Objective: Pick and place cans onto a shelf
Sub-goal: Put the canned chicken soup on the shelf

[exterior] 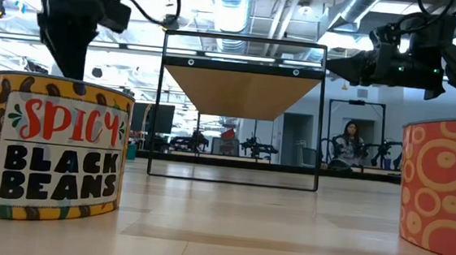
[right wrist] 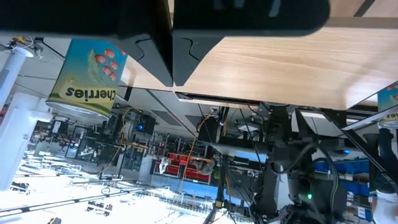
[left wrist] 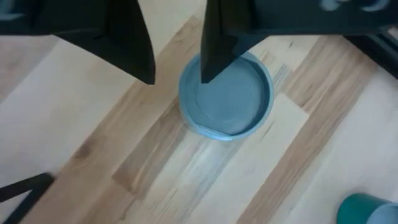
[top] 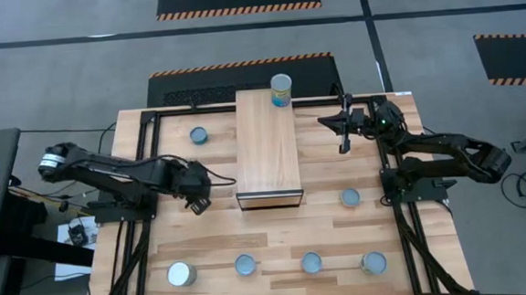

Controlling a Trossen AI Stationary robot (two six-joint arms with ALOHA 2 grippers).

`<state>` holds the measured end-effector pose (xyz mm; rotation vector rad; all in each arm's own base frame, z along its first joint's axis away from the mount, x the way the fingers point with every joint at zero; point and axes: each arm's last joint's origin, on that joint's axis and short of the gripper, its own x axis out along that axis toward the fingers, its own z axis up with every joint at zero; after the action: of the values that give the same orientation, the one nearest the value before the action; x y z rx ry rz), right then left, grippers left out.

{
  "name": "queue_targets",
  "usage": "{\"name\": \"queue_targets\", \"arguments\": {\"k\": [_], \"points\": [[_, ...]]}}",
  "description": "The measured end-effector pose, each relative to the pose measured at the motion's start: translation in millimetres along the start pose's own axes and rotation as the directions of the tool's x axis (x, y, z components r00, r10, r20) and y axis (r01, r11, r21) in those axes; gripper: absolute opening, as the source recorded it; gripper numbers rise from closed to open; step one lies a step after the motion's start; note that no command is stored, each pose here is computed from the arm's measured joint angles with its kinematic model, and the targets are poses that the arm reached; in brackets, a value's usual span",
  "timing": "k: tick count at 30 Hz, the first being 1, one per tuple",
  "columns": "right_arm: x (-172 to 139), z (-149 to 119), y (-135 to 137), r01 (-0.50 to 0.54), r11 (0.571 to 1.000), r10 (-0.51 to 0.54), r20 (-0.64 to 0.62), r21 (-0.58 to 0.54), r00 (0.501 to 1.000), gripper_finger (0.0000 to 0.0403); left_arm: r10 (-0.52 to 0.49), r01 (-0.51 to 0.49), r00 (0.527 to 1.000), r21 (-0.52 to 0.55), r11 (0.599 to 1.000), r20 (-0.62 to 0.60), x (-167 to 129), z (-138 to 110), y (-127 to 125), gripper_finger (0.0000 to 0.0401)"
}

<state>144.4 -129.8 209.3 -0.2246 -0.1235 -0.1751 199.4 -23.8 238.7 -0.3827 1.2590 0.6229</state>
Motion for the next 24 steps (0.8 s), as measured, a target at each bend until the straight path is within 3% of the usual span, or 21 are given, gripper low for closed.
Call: {"name": "queue_targets", "arguments": {"k": [6, 24], "points": [[0.0, 0.1, 0.0, 0.000, 1.000, 0.000, 0.000, -0.002, 1.000, 0.0010, 0.055, -0.054, 0.998, 0.024, 0.998, -0.029, 11.5, 2.4, -5.9, 0.0149], [0.1, 0.2, -0.1, 0.002, 1.000, -0.002, 0.001, -0.004, 1.000, 0.0010, 0.061, -0.061, 0.998, 0.039, 0.997, -0.014, 30.1, 5.6, 0.4, 0.0146]]}}
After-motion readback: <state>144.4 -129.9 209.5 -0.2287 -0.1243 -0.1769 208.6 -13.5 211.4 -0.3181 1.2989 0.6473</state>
